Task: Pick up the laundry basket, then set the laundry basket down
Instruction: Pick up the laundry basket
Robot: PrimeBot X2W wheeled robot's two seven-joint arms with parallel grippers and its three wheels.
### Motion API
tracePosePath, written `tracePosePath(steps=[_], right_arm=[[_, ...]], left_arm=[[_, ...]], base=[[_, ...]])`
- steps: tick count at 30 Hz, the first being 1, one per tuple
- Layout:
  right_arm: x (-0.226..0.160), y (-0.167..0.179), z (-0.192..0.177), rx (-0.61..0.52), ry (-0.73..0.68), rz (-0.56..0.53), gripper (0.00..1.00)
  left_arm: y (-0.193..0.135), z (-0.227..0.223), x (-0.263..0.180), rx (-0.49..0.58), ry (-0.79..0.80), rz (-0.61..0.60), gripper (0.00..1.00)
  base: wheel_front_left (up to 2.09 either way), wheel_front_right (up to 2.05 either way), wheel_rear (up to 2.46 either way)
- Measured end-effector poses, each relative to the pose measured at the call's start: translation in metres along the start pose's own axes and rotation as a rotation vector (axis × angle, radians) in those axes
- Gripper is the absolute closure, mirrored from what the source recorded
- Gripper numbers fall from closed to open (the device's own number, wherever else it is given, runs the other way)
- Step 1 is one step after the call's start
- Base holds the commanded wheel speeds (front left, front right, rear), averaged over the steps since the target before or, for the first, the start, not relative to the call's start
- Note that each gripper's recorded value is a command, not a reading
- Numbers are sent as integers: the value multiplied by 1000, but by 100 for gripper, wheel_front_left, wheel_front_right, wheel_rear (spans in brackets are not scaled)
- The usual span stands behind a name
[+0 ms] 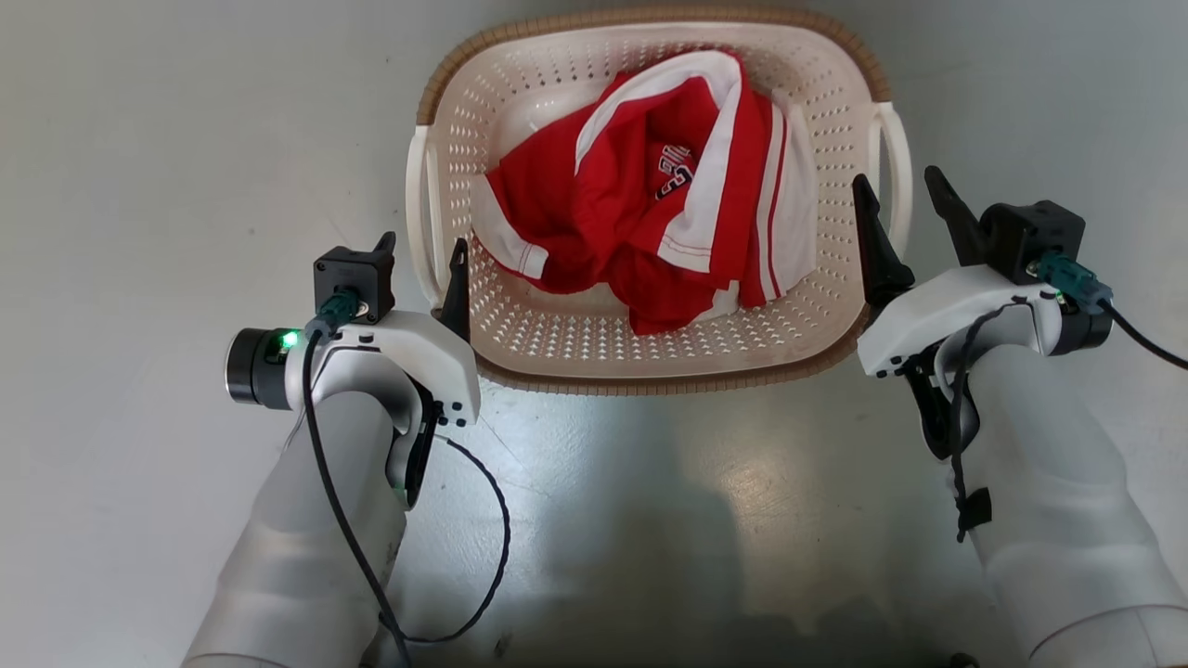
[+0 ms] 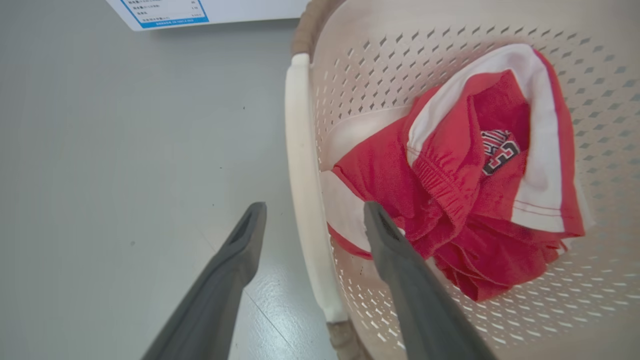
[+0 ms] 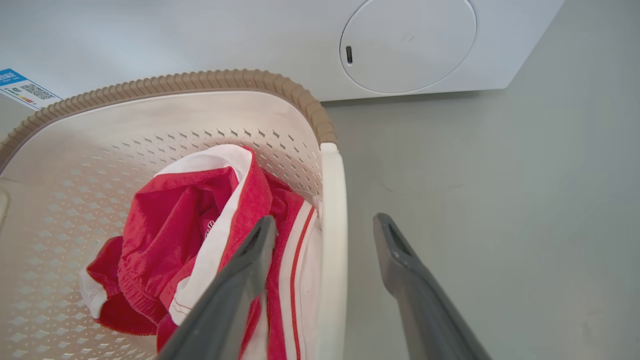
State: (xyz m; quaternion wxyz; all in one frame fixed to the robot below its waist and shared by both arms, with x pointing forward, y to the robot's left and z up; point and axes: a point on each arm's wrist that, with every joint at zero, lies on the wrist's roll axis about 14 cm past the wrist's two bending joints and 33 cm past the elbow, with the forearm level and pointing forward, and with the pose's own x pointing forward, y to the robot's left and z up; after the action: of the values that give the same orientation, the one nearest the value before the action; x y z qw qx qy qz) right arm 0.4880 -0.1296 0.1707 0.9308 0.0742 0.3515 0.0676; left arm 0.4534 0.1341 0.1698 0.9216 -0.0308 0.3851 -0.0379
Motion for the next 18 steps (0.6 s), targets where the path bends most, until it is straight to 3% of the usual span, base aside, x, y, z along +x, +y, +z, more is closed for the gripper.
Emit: tracePosePath(steps=[18], right_arm=[[23, 10, -38, -38, 126, 42, 0]], left_arm=[[-5, -10, 21, 27, 52, -38, 0]], base=[[0, 0, 0]])
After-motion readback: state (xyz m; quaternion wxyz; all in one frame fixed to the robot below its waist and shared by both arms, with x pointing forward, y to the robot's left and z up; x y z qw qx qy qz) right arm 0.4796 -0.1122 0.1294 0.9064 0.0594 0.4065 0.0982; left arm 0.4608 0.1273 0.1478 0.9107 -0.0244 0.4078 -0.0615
